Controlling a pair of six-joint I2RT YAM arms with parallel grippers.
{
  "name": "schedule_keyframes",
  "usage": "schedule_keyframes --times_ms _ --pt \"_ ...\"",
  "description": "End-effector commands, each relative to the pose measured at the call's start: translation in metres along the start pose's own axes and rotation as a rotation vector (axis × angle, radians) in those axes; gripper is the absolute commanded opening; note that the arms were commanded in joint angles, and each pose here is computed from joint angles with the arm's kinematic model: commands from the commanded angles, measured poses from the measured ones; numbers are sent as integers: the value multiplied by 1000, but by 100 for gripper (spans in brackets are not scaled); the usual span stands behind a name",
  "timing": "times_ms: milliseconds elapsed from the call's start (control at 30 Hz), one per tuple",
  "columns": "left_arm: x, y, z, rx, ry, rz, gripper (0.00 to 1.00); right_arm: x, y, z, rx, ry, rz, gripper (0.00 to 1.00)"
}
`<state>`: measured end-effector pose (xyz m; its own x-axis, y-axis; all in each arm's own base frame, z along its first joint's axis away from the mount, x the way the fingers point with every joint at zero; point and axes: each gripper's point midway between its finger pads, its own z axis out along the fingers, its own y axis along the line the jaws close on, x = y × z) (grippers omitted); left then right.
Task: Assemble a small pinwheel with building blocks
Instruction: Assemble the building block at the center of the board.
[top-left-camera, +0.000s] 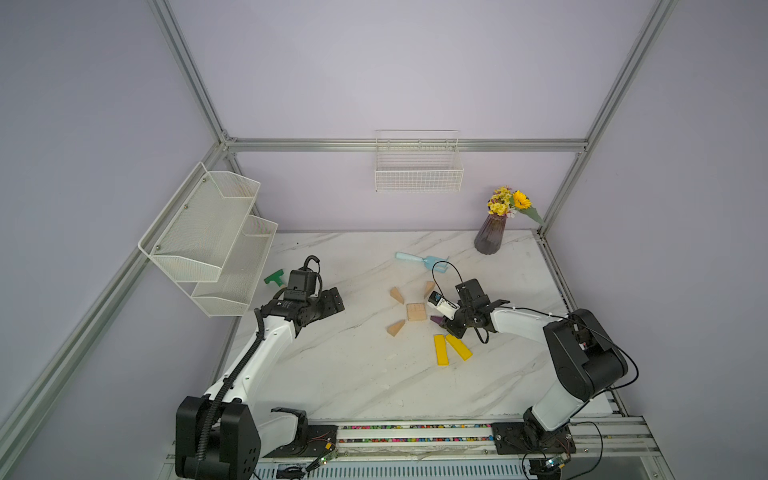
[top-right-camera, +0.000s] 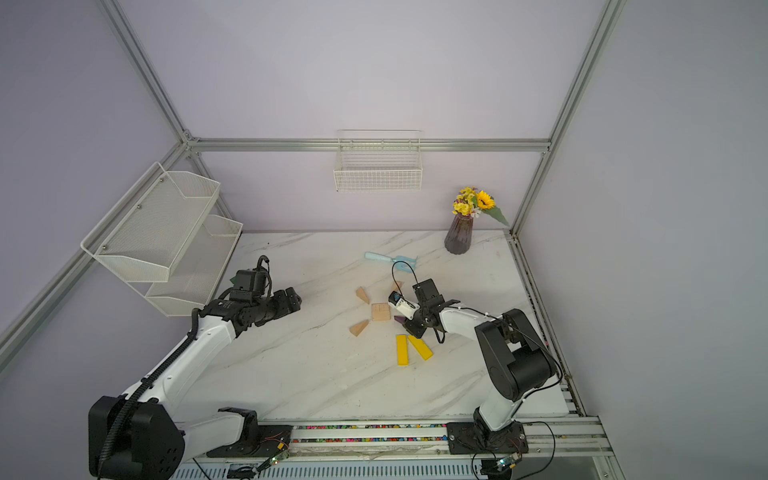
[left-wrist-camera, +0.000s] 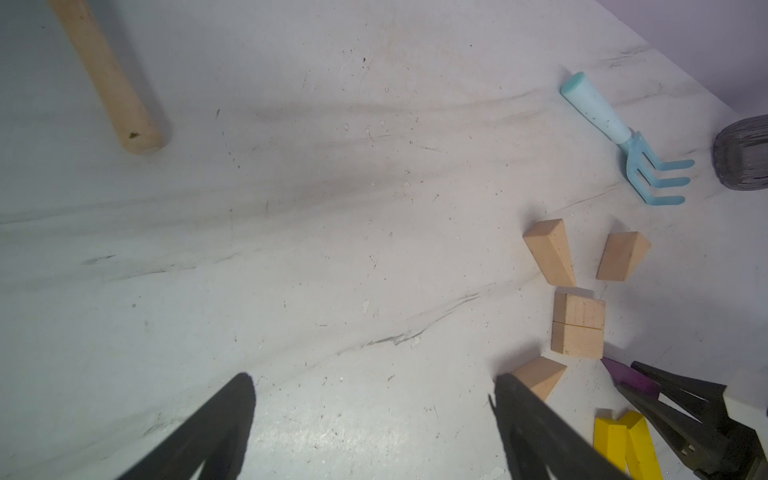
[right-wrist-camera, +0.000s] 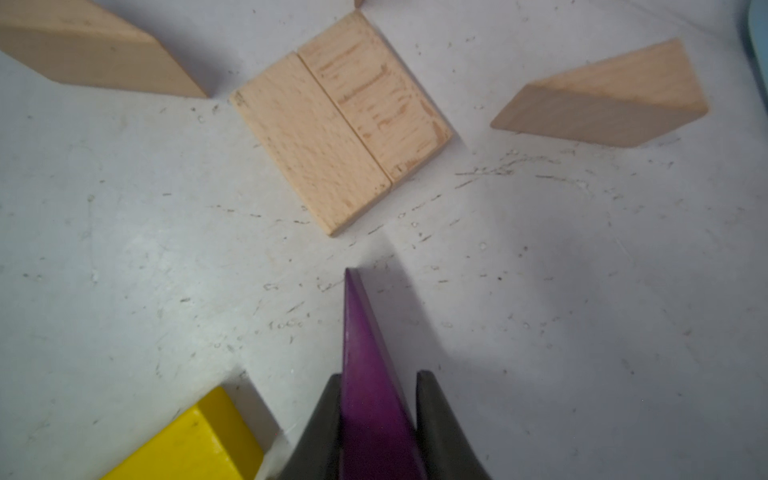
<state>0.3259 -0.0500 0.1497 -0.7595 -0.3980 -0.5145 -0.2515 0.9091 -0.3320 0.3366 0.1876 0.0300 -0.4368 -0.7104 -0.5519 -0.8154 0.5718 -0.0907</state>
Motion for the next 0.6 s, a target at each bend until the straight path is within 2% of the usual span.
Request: schedule_keyframes --times_ms 0,333,567 --pt "-18 -9 -6 33 -54 -1 91 13 5 5 -24 26 13 22" --pt "-17 -9 -5 36 -49 1 92 13 6 6 -35 21 8 46" --pt "-22 -13 -7 47 -60 4 93 -7 -5 -15 25 -33 10 58"
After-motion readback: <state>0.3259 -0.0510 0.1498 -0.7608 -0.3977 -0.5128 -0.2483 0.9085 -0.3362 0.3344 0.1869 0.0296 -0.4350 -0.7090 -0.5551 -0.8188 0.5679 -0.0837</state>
